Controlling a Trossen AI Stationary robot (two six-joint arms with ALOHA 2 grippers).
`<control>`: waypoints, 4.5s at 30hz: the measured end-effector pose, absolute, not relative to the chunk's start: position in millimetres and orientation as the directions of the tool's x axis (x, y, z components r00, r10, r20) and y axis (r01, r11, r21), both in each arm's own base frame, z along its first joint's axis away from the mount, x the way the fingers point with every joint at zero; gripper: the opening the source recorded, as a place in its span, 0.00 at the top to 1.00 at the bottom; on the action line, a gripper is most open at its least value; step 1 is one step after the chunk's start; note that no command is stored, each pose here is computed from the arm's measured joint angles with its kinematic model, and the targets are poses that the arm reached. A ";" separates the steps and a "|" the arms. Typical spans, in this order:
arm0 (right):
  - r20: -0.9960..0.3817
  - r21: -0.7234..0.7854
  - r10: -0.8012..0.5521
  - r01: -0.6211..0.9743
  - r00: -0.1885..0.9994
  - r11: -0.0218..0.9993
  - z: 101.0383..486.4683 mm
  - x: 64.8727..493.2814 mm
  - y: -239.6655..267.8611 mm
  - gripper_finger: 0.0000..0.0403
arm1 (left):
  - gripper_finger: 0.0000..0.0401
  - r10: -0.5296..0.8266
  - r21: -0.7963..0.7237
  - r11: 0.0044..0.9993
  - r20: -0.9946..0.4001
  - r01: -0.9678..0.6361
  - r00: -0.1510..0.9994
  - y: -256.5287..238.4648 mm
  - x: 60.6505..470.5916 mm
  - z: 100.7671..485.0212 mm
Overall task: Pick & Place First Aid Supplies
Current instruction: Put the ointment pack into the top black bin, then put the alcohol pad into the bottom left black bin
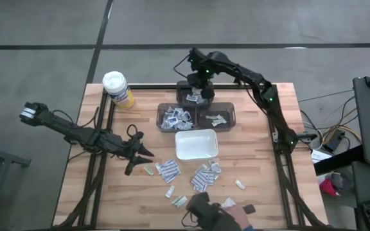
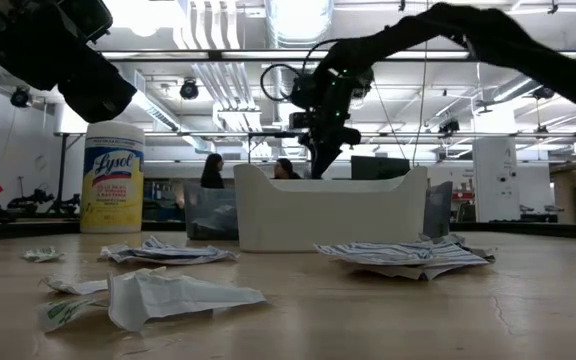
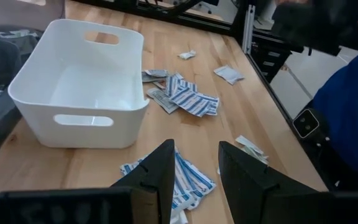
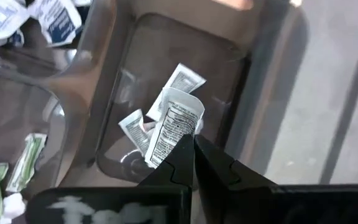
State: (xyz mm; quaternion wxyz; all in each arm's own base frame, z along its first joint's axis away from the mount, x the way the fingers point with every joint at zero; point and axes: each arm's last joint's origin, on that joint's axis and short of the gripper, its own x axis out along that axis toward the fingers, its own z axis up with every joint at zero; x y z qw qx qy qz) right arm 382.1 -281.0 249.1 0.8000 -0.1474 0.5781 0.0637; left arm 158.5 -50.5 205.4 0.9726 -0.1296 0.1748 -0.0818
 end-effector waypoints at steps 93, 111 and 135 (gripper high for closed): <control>-0.884 0.030 -0.046 0.154 0.465 0.988 438.5 325.0 -50.9 0.98 | 0.71 -0.191 -0.277 0.955 -0.318 0.101 0.929 -50.1 158.6 205.4; -0.937 0.042 0.033 0.020 0.347 0.999 410.1 317.8 73.1 0.98 | 0.71 -0.191 -0.277 0.955 -0.318 0.101 0.929 -50.1 158.6 205.4; -0.892 0.149 0.159 -0.057 0.423 0.987 257.1 290.3 114.2 0.98 | 0.71 -0.191 -0.354 0.933 -0.318 0.071 0.929 -50.2 158.6 205.4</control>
